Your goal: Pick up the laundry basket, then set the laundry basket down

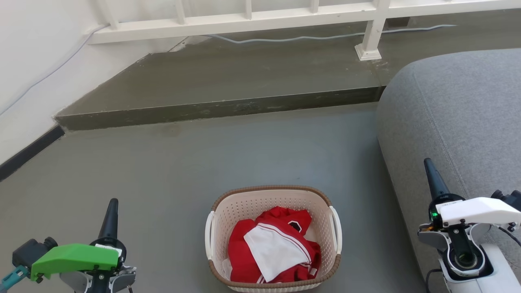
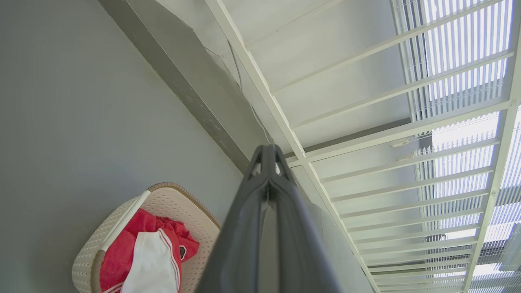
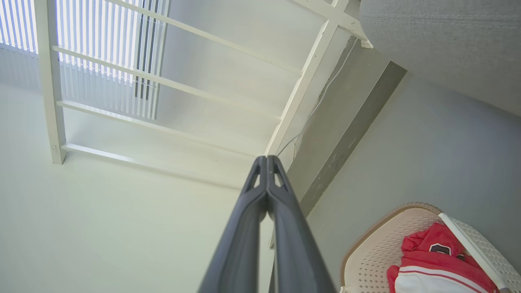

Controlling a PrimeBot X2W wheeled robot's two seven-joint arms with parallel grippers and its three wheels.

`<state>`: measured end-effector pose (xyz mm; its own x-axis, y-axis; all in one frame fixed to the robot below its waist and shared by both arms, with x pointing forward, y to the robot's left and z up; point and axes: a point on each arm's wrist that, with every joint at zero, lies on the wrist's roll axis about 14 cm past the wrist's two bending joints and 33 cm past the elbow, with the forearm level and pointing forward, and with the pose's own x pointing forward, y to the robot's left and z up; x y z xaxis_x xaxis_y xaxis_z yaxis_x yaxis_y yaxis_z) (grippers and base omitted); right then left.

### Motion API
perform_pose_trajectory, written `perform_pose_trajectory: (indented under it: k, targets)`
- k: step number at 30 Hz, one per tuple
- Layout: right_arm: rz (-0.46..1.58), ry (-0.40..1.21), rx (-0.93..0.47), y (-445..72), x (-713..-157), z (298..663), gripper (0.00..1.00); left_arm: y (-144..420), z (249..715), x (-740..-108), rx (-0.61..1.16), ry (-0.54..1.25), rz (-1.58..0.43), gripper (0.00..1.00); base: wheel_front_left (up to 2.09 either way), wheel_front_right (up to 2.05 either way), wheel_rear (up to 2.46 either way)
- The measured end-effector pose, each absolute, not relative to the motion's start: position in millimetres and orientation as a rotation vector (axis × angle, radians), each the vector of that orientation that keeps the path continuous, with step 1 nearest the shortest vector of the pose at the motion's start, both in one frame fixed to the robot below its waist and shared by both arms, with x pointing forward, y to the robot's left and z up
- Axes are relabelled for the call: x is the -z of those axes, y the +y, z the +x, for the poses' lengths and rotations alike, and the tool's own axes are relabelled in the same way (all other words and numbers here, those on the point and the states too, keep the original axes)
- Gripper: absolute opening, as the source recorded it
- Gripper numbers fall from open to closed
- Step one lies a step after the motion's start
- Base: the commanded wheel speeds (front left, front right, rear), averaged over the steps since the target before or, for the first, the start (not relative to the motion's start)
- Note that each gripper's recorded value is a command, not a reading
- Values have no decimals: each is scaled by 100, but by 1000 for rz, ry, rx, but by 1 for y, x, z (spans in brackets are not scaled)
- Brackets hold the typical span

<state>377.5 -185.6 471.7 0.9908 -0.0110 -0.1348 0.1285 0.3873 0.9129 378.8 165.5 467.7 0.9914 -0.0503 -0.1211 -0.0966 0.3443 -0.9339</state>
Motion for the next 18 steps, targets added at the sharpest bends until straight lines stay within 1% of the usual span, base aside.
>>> perform_pose_trajectory:
  k: [18]
  targets:
    - [1410, 80, 92, -195, -478, 378, 0, 175, 374, -470, -55, 126, -1431, 0, 0, 0, 0]
